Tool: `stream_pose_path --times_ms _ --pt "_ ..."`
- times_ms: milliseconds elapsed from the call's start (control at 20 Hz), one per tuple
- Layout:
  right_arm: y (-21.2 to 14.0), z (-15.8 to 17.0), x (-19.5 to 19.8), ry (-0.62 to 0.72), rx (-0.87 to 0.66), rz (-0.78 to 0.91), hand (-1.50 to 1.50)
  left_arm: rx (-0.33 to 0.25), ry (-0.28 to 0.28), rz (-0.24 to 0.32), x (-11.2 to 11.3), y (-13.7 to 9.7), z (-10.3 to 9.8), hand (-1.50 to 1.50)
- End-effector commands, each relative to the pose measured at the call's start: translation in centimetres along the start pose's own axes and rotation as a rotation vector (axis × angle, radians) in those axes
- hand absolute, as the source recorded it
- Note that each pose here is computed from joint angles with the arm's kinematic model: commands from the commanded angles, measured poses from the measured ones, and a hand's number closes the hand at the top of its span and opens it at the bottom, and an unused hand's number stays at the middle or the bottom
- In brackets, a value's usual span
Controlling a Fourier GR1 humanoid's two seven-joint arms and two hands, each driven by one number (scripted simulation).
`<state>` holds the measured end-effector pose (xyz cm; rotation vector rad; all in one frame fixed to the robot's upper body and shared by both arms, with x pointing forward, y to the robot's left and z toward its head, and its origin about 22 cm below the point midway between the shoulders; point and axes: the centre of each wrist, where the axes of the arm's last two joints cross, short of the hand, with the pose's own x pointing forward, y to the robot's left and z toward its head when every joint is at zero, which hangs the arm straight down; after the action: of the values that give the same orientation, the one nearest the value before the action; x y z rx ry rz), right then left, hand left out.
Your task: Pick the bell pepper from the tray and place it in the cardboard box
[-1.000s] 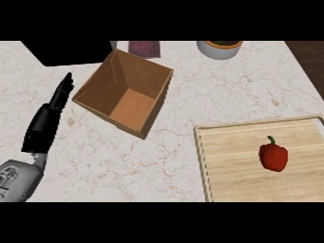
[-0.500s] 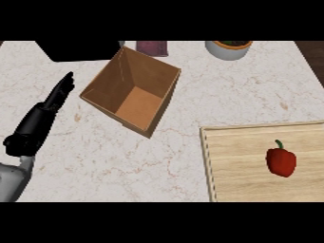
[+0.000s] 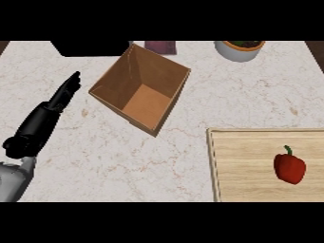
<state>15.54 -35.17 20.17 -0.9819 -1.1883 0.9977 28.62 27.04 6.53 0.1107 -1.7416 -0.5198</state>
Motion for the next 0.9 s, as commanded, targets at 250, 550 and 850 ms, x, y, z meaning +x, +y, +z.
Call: stream_pose_path --times_ms 250,550,850 --pt "-0.1 0.7 6.4 0.147 0.179 0.200 -1.50 -0.037 -0.019 0.002 0.5 -0.2 -1.4 0.00" --pt "2.8 -1.0 7.9 0.237 0.255 0.189 -1.50 -0.038 -0.034 0.002 0.6 -2.7 -2.6 0.00" --pt "5.9 -2.1 9.5 0.246 0.284 0.183 -1.50 -0.030 -0.022 0.019 0.8 -0.6 -1.7 0.00"
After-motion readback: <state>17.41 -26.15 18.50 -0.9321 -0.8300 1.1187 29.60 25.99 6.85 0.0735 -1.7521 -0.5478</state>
